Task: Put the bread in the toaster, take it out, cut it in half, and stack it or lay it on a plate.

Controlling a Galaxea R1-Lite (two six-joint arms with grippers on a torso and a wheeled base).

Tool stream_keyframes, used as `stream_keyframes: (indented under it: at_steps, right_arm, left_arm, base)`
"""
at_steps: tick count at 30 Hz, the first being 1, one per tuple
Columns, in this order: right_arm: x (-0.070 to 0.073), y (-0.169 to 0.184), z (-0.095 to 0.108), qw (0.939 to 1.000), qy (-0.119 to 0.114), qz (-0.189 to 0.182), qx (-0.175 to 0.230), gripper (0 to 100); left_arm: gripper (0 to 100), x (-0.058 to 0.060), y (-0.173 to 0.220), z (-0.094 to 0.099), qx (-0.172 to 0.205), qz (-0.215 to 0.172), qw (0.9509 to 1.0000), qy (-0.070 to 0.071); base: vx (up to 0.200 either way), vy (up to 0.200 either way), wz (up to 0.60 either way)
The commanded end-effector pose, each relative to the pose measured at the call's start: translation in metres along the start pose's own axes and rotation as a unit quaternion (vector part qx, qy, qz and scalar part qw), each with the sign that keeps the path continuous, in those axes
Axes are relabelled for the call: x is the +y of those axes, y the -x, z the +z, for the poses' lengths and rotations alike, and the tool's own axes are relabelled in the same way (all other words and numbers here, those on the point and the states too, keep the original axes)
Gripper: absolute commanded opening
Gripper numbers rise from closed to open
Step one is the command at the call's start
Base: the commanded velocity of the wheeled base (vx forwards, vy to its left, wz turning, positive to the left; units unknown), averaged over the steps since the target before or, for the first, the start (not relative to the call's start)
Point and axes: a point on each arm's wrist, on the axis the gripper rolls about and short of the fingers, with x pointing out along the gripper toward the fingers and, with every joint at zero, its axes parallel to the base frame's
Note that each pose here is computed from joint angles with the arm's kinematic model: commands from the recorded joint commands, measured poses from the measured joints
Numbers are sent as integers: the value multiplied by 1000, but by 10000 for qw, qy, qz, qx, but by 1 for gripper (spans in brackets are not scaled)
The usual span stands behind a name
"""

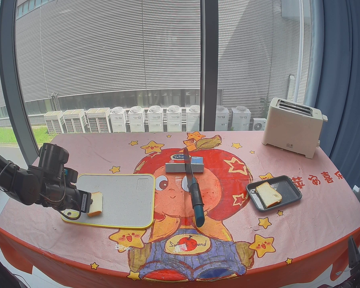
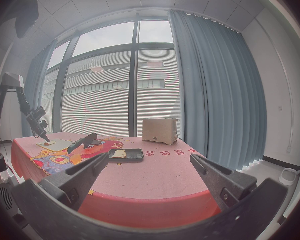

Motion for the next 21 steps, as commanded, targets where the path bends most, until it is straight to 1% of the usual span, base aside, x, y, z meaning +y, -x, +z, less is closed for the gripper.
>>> stream_keyframes:
  at_steps: [1,5,7,10,13,16,18,21]
  right_arm:
    - [0,0,-5,10000,1,-1,4,100]
    - [0,0,-5,10000,1,-1,4,100]
    - [0,0,-5,10000,1,-1,4,100]
    - [0,0,-5,10000,1,-1,4,100]
    - [0,0,-5,10000,1,-1,4,100]
    - [0,0,-5,10000,1,-1,4,100]
    - [0,0,-5,10000,1,-1,4,100]
    - [0,0,-5,10000,1,-1,4,100]
  left_arm:
    - [0,0,0,0,10,0,10000,6]
    - [0,0,0,-1,17,-8,10000,7]
    - [0,0,1,0,-6,-15,10000,29]
    - [0,-1,4,3,-160,-54,9999,33]
    - [0,1,9,5,-275,-35,9996,59]
    - [0,2,27,8,-551,-19,9985,51]
    - [0,2,33,8,-628,-17,9980,48]
    - [0,2,50,11,-918,-2,9958,43]
  base:
    - [0,0,0]
    - [0,0,0]
    - [0,0,0]
    - [0,0,0]
    - [0,0,0]
    - [0,0,0]
    - [0,0,0]
    - [0,0,0]
